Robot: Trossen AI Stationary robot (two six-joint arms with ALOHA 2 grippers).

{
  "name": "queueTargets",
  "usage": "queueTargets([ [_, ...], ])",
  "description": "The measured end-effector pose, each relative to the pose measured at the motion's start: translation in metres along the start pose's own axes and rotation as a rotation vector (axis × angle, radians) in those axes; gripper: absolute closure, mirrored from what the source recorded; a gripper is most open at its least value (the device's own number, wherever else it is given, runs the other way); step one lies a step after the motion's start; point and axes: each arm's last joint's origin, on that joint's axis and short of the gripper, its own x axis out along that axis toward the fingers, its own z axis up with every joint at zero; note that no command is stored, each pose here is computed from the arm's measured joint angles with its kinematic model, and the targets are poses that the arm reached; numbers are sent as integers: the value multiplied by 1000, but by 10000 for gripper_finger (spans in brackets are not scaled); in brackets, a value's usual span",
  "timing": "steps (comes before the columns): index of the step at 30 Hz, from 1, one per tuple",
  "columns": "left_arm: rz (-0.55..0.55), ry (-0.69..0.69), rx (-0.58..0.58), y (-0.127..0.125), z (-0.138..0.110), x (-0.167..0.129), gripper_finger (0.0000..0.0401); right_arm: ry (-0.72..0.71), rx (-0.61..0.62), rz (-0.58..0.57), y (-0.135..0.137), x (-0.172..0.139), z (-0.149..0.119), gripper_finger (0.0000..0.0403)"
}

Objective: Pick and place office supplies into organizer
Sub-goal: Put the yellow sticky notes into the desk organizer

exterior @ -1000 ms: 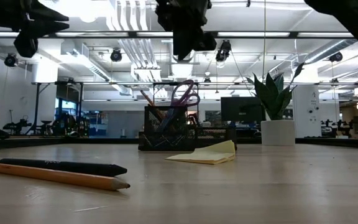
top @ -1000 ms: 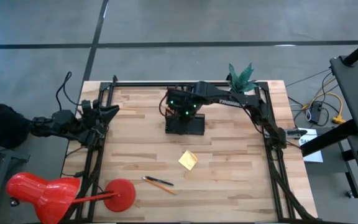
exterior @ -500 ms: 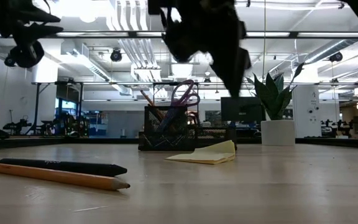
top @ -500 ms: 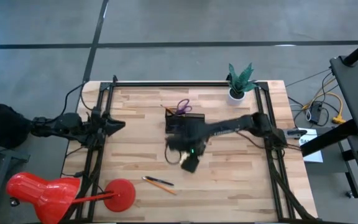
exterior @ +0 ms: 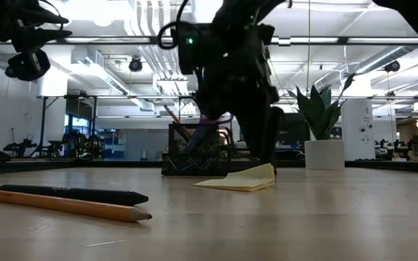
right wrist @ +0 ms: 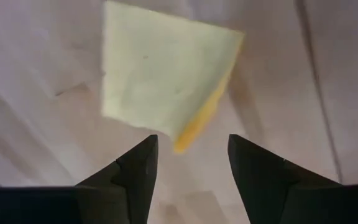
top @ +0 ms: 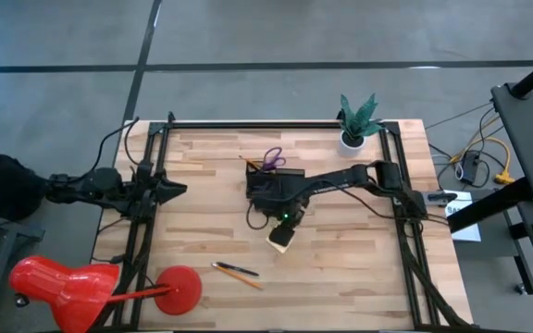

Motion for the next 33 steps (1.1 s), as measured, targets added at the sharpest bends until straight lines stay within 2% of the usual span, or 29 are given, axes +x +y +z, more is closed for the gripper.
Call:
queueTargets([
  [4, 24, -26, -2, 1, 1, 0, 335, -23, 12, -42, -10, 10, 2, 218],
  [9, 53, -58, -4, 1, 2, 0, 335, -41, 19, -34, -14, 20, 3, 218],
  [19, 100, -105, -3, 2, 3, 0, 335, -75, 10, -11, -6, 17, 5, 224],
  [29, 120, -125, -1, 3, 4, 0, 335, -94, 18, -91, -6, 30, 1, 271],
  [33, 124, -127, 8, 3, 4, 0, 335, -95, -6, -100, -5, 30, 1, 303],
])
